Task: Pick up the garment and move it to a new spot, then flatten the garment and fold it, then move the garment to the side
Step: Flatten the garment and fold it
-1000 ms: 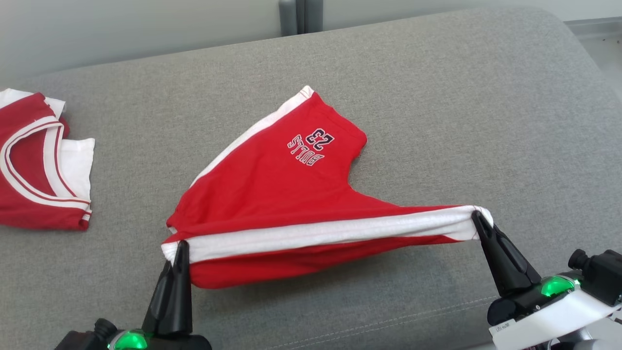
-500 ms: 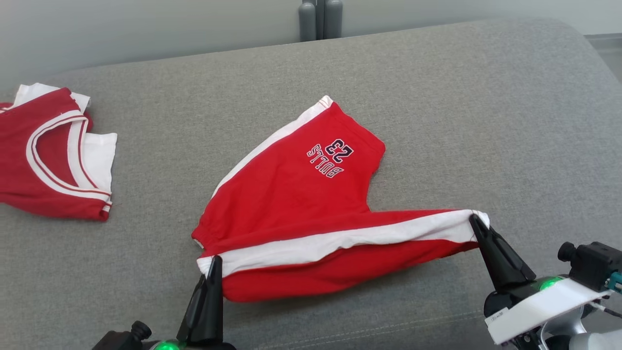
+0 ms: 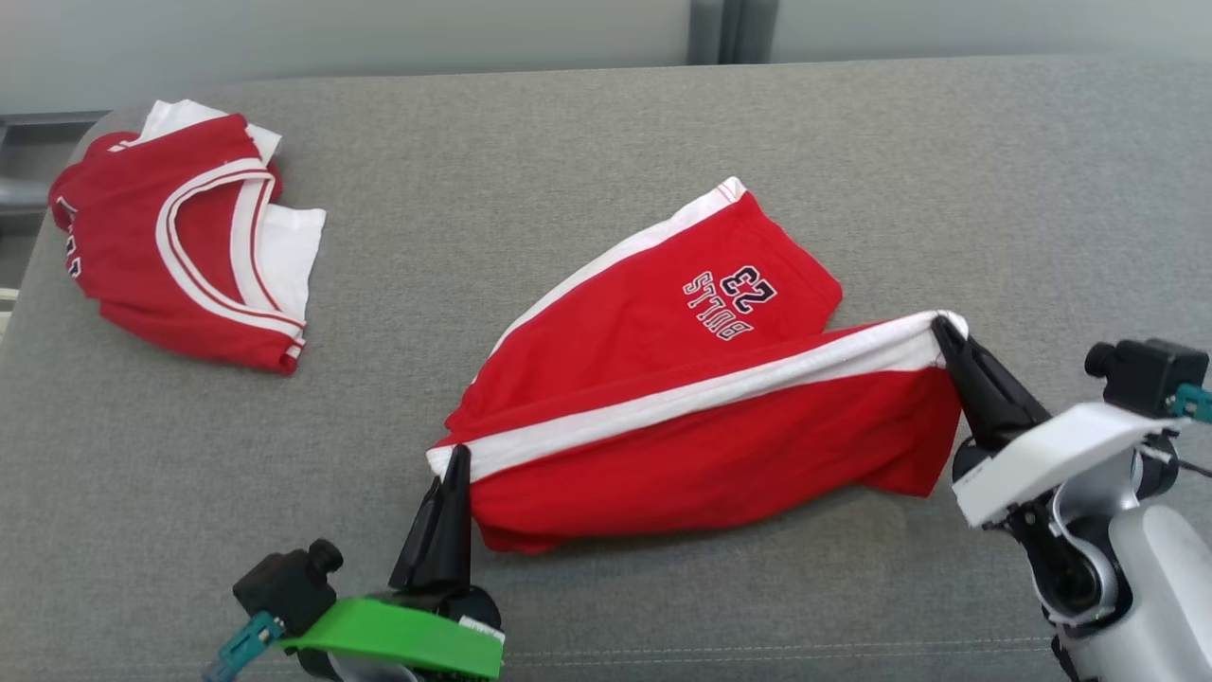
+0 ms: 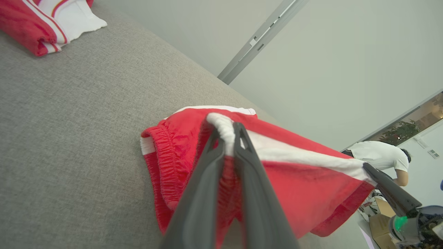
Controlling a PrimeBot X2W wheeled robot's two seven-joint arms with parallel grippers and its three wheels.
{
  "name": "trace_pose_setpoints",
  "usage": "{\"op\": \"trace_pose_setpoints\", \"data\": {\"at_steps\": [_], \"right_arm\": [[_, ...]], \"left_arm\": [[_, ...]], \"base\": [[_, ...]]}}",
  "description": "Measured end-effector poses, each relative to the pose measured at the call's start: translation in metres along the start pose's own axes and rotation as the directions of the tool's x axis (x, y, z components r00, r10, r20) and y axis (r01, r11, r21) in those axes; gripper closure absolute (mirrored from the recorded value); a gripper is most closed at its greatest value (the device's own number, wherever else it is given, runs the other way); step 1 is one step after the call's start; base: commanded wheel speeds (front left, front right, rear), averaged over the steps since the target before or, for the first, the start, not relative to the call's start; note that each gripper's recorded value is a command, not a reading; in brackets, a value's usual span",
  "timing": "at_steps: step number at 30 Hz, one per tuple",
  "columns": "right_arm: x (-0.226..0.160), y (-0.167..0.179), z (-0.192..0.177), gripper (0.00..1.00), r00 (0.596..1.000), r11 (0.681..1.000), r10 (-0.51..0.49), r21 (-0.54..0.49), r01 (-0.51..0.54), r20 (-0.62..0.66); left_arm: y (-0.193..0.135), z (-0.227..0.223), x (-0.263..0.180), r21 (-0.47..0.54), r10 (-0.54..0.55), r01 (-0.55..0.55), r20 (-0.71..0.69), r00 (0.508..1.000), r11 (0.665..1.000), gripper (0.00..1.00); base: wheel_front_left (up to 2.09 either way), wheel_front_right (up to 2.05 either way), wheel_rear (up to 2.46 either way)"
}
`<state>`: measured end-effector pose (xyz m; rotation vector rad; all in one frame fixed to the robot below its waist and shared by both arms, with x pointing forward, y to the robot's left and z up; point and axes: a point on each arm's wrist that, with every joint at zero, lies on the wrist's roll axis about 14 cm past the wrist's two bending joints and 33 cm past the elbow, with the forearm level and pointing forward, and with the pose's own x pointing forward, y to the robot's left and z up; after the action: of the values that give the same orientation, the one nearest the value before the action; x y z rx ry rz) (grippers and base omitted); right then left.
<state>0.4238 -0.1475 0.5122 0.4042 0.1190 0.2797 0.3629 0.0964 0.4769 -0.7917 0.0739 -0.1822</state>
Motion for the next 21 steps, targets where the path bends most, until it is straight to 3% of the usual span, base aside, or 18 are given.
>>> {"op": "trace_pose_setpoints", "data": {"at_steps": [10,21], "right_arm": [[0.081,0.019,0.0,1.0,0.986,0.993,0.092,-0.066,-0.102,-0.135],[0.149,0.02,-0.024,1.0,0.951,0.985,0.087,-0.12,-0.127,-0.296]], "left_arm": [[0.009,-0.001,0.029,0.01,0.055,-0.055,-0.025,0.998,0.998,1.0],[0.024,0.011,0.055,0.014,0.188,-0.188,-0.029,0.982,0.982,1.0]], "base": [[0.0,0.0,0.0],[0.0,0.0,0.0]]}}
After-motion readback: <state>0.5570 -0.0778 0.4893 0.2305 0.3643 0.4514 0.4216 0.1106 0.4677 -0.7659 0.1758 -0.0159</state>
